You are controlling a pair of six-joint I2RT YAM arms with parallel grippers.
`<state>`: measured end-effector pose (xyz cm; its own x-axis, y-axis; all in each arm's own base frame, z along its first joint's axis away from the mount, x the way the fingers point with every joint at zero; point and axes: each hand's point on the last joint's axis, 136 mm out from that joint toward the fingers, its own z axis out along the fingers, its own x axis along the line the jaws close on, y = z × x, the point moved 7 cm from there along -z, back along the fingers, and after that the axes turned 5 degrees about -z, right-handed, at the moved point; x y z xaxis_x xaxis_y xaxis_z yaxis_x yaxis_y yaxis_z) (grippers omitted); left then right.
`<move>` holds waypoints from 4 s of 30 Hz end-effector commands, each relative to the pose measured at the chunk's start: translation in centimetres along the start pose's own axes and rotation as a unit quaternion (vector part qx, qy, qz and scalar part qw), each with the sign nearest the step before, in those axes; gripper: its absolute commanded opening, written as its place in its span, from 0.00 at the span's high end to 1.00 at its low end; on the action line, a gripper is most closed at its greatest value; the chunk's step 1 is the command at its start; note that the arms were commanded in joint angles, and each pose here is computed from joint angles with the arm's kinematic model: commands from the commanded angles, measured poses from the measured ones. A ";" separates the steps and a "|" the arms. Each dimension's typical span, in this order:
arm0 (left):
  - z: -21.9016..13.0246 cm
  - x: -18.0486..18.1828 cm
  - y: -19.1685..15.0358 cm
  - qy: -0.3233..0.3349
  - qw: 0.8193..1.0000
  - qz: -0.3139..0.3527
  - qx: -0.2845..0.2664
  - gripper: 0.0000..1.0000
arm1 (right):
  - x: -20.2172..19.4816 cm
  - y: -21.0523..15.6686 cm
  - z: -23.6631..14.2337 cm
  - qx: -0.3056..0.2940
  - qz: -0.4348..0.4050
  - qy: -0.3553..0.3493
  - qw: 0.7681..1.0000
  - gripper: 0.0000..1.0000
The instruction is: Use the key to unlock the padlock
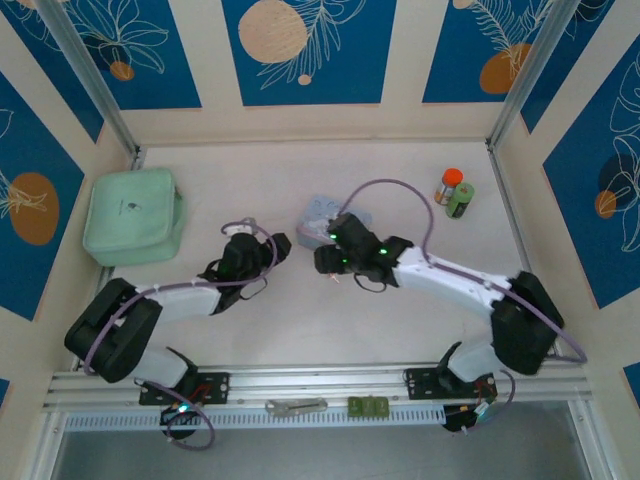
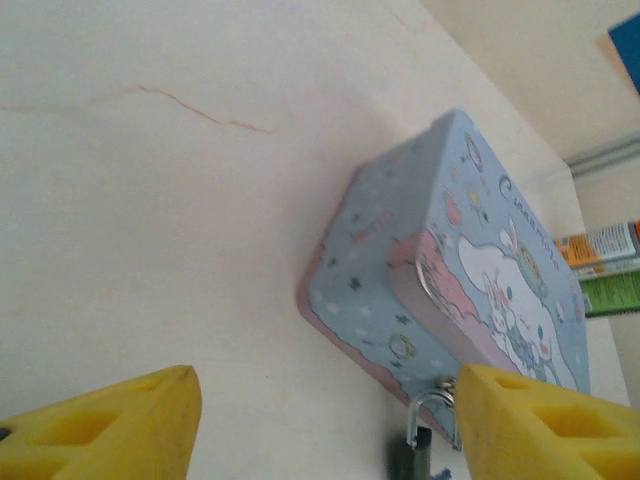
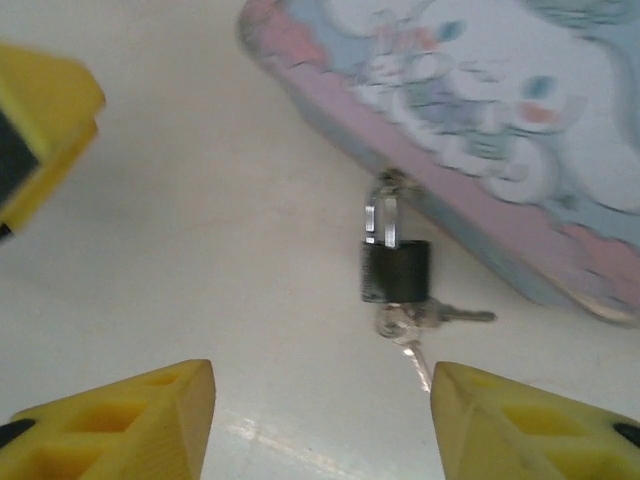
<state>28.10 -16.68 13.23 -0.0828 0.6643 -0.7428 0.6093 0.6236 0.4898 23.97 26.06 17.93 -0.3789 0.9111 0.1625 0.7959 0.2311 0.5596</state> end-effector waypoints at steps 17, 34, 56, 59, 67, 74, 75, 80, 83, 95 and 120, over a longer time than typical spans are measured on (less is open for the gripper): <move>-2.1 1.4 2.5 -0.014 0.999 -0.011 -0.050 0.16 | 1.5 0.2 7.5 0.152 -0.151 -0.221 0.951 0.52; -2.2 2.3 2.1 -0.013 0.998 -0.036 -0.048 0.16 | 0.2 -0.7 10.5 0.170 -0.174 -0.254 0.936 0.63; -3.4 2.7 3.1 0.000 0.997 -0.031 -0.076 0.15 | 0.7 0.4 9.6 0.103 -0.212 -0.196 0.952 1.00; -3.8 3.2 3.6 0.004 0.995 -0.044 -0.085 0.13 | 0.7 0.8 9.6 0.097 -0.204 -0.162 0.960 1.00; -4.7 3.7 4.3 0.010 0.994 -0.047 -0.097 0.13 | 0.8 1.9 9.3 0.072 -0.209 -0.087 0.972 1.00; -4.6 3.7 4.2 0.005 0.994 -0.050 -0.093 0.13 | 0.6 3.3 9.6 0.054 -0.204 -0.053 0.976 1.00; -4.6 3.6 4.2 0.005 0.994 -0.050 -0.092 0.13 | 0.7 3.6 9.7 0.048 -0.205 -0.047 0.976 1.00; -4.6 3.6 4.2 0.001 0.995 -0.052 -0.090 0.13 | 0.7 4.3 10.2 0.038 -0.219 -0.036 0.974 1.00; -4.7 3.6 4.1 0.001 0.995 -0.052 -0.089 0.13 | 0.6 4.7 10.3 0.030 -0.234 -0.033 0.971 1.00; -4.7 3.4 4.2 -0.003 0.994 -0.054 -0.090 0.13 | -0.1 6.5 10.4 -0.020 -0.309 0.017 0.951 1.00; -4.0 3.1 4.4 -0.009 0.994 -0.059 -0.087 0.12 | 1.7 7.1 5.4 -0.032 -0.182 0.197 0.963 1.00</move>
<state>26.88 -10.19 14.23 -0.1496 0.5930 -0.7912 0.4598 0.7501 0.4752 32.77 31.05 15.49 -0.7993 0.5835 0.1437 0.5179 0.5474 0.6574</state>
